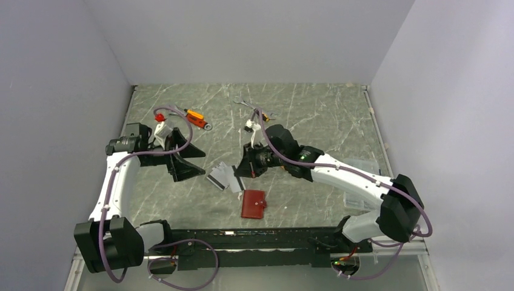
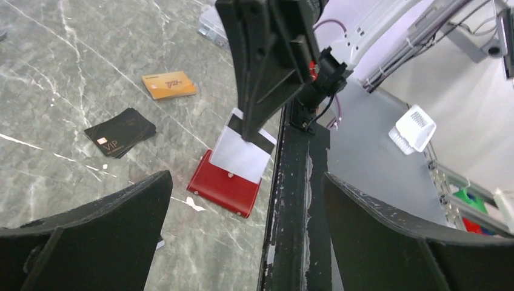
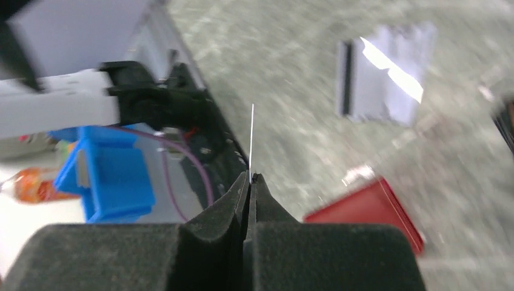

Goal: Put the credit cards into the card holder
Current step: Open the card holder at the center of the board.

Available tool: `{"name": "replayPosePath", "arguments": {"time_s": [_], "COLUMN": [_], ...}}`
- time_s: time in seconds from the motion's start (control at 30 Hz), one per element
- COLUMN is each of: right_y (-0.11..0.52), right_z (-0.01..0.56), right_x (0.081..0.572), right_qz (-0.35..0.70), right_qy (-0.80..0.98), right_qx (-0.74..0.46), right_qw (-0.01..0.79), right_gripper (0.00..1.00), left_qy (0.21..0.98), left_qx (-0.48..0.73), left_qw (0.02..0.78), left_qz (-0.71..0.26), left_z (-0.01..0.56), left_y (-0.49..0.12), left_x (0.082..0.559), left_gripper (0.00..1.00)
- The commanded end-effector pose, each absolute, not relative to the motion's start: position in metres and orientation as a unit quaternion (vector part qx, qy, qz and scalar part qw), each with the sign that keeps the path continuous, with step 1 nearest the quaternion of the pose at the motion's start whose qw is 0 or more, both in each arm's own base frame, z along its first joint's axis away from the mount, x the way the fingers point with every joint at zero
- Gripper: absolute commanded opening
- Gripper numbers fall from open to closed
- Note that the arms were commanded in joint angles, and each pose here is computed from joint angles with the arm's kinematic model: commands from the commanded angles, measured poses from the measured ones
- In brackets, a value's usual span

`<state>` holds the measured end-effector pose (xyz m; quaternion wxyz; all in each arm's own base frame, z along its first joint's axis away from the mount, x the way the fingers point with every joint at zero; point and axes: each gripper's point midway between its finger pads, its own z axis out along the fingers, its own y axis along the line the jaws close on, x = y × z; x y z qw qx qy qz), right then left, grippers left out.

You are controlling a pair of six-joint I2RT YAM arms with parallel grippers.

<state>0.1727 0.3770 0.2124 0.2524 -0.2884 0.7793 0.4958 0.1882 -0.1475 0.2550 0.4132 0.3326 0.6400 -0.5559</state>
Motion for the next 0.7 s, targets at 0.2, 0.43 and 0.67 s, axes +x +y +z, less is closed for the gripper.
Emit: {"name": "replayPosePath", "arguments": {"time_s": [0.2, 0.43, 0.67], "right_y": [0.286, 0.274, 0.263], "right_z": [0.086, 0.071, 0.072], "right_x": [0.153, 0.154, 0.157], "right_qz": [0.206, 0.139, 0.149], "right_qy": [0.95, 0.965, 0.965], "right_qx": [-0.125, -0.114, -0.092], "right_qw": [0.2, 0.19, 0.194], "right_gripper": [0.0, 0.0, 0.0], "left_qy": [0.751, 0.746, 0.721], "left_qx": [0.367, 0.422, 0.543], "left_qw": [0.463, 0.452, 0.377], "left_qz": [-0.296, -0.249, -0.206], "left_z": [0.222, 0.227, 0.192], "left_y": [-0.135, -0.143, -0.17], "left_x": [0.25, 0.235, 0.197], "left_gripper": [0.99, 0.99, 0.99]}}
